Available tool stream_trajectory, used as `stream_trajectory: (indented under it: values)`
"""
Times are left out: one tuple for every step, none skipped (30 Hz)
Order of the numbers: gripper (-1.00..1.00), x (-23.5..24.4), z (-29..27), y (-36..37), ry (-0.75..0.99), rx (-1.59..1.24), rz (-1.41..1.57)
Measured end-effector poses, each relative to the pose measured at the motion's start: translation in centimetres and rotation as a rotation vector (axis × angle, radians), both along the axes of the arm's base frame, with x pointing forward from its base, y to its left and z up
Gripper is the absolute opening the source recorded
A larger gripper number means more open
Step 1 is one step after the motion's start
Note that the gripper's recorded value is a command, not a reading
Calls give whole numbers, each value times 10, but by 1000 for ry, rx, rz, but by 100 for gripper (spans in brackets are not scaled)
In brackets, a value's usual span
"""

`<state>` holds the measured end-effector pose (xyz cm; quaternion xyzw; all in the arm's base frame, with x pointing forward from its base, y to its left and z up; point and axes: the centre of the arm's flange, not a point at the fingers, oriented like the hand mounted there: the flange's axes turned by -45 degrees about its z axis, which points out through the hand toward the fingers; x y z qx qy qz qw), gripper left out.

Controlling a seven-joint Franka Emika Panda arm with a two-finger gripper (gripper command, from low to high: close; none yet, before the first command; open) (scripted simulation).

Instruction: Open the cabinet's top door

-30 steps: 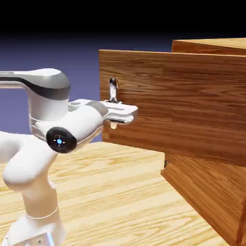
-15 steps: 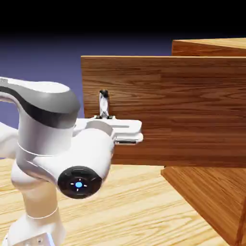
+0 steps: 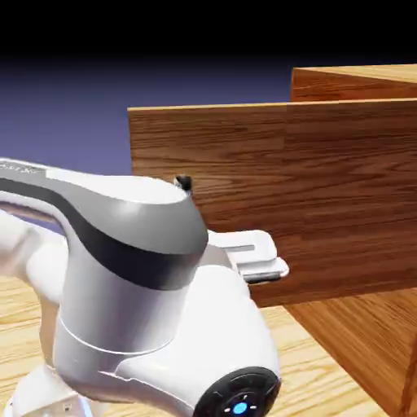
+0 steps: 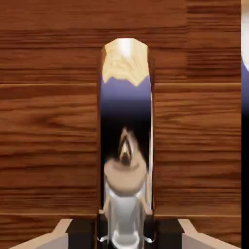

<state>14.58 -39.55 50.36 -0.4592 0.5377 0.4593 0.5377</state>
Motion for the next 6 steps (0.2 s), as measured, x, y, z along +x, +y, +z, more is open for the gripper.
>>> stream_trajectory:
  values:
    - [-100,1,0,-7,0,0,16]
    - [-100,3,0,-14,0,0,32]
    - [-100,4,0,-21,0,0,48]
    - [-100,6,0,-28,0,0,64]
    - [-100,8,0,-36,0,0,80]
    - [-100,9,0,-43,0,0,95]
